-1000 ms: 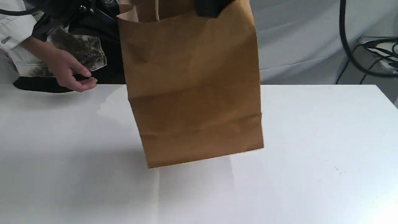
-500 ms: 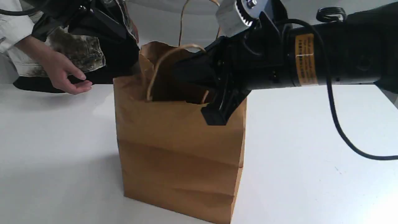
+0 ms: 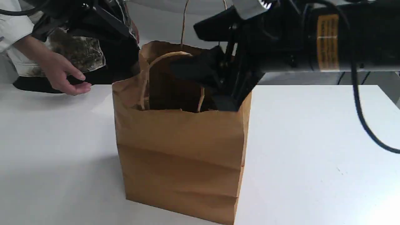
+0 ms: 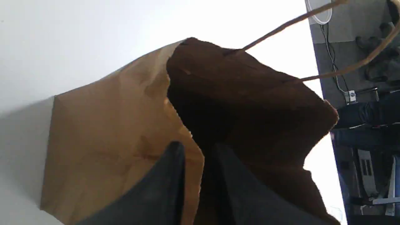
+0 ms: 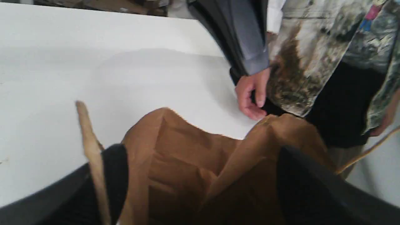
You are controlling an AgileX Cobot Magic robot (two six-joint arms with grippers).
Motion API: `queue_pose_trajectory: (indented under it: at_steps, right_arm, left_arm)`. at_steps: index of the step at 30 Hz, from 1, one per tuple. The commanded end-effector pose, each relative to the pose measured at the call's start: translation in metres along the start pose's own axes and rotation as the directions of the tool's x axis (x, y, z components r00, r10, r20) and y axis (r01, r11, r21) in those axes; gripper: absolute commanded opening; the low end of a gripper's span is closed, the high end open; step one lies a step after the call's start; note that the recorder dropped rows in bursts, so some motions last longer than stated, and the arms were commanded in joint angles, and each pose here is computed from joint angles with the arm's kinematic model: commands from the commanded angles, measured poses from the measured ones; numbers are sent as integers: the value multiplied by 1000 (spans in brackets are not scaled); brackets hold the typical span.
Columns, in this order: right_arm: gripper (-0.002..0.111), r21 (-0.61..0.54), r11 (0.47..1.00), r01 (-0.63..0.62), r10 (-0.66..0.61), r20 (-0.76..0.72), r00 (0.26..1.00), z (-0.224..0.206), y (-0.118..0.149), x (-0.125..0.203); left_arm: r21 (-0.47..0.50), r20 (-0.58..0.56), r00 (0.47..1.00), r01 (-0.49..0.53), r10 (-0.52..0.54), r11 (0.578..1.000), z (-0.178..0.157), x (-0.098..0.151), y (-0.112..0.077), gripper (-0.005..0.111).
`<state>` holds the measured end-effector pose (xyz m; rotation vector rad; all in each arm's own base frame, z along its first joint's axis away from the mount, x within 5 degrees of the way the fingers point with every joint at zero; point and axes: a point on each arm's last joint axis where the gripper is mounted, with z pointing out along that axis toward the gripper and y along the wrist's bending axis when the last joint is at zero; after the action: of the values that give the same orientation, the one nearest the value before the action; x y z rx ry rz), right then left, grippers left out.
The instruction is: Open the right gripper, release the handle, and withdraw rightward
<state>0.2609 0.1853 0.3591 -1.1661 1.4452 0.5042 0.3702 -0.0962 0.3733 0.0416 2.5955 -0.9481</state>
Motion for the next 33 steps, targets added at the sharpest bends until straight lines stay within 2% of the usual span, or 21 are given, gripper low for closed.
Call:
queue_pose_trajectory:
  at_steps: [1,9,18,26,29,33]
  right_arm:
    - [66,-5,1000,7,-7,46,999,-14,5,-14]
    - [66,-50,998,-46,50,92,995,-29,14,-27]
    - [66,-139,982,-127,128,-2,992,-24,34,10]
    - [66,-271,956,-111,117,6,993,-26,49,14]
    - [66,-356,928,-106,122,24,992,-30,57,11]
    - [67,-343,936,-75,96,44,994,-37,60,7]
  left_arm:
    - [-2,11,1000,-7,7,1000,-2,0,-2,19]
    - [-2,11,1000,-7,7,1000,-2,0,-2,20]
    - [-2,11,1000,-10,10,1000,-2,0,-2,20]
    - [-7,11,1000,-12,12,1000,-3,0,-1,20]
    - [-28,11,1000,-17,17,999,-3,0,1,20]
    - [-39,10,1000,-21,21,999,-3,0,2,20]
